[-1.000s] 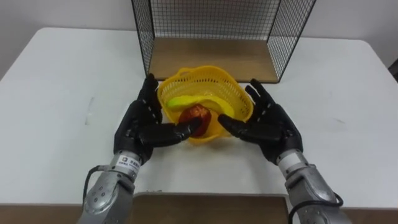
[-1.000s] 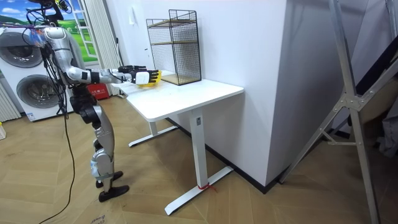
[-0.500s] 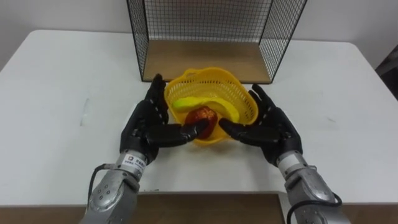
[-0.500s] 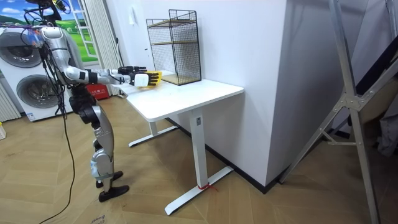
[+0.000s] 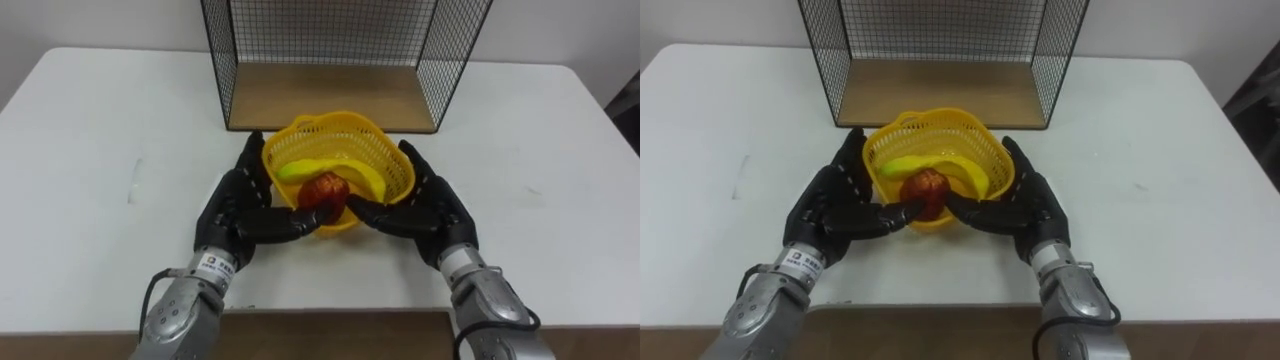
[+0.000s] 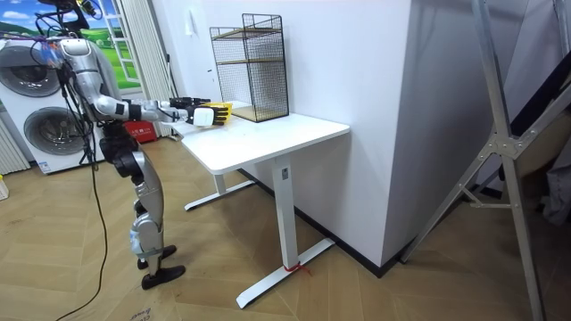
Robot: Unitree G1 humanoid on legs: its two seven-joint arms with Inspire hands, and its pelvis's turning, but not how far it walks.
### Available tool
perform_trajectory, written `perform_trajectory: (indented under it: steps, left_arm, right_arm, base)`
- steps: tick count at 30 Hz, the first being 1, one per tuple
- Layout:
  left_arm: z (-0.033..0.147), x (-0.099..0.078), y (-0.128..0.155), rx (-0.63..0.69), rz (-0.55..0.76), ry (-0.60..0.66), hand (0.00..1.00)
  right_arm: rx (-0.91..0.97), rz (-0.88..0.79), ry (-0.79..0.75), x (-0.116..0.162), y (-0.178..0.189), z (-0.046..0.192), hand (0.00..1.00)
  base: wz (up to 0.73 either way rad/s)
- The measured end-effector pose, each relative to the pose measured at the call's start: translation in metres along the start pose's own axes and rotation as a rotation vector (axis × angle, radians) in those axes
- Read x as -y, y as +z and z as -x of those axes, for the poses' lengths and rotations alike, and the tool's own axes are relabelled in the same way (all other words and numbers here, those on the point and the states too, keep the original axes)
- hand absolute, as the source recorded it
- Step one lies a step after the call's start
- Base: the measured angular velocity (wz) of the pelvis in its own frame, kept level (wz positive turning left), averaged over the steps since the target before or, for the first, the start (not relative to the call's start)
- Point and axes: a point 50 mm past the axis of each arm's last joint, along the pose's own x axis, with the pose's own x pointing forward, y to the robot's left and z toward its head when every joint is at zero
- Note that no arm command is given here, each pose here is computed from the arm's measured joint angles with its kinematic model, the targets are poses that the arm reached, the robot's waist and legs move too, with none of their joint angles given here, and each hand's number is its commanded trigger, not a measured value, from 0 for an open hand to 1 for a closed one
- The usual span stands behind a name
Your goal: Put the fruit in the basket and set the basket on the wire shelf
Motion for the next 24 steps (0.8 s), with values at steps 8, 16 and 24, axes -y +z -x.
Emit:
perform_trajectory:
  steps: [8,16,24]
  left_arm:
    - [0.000,0.001,-0.001,-0.001,0.010,0.009,0.00]
    - [-0.006,0.005,0.003,0.020,0.030,0.049,0.00]
    - [-0.013,0.009,0.013,0.057,0.025,0.037,0.00]
  right_arm:
    - [0.002,-0.034,-0.011,-0.006,-0.002,-0.001,0.00]
    - [-0.003,-0.067,-0.005,-0.013,-0.004,-0.002,0.00]
    - [-0.001,-0.116,-0.010,-0.015,-0.005,-0.002,0.00]
  base:
    - [0.00]
    - [0.00]
    - [-0.05]
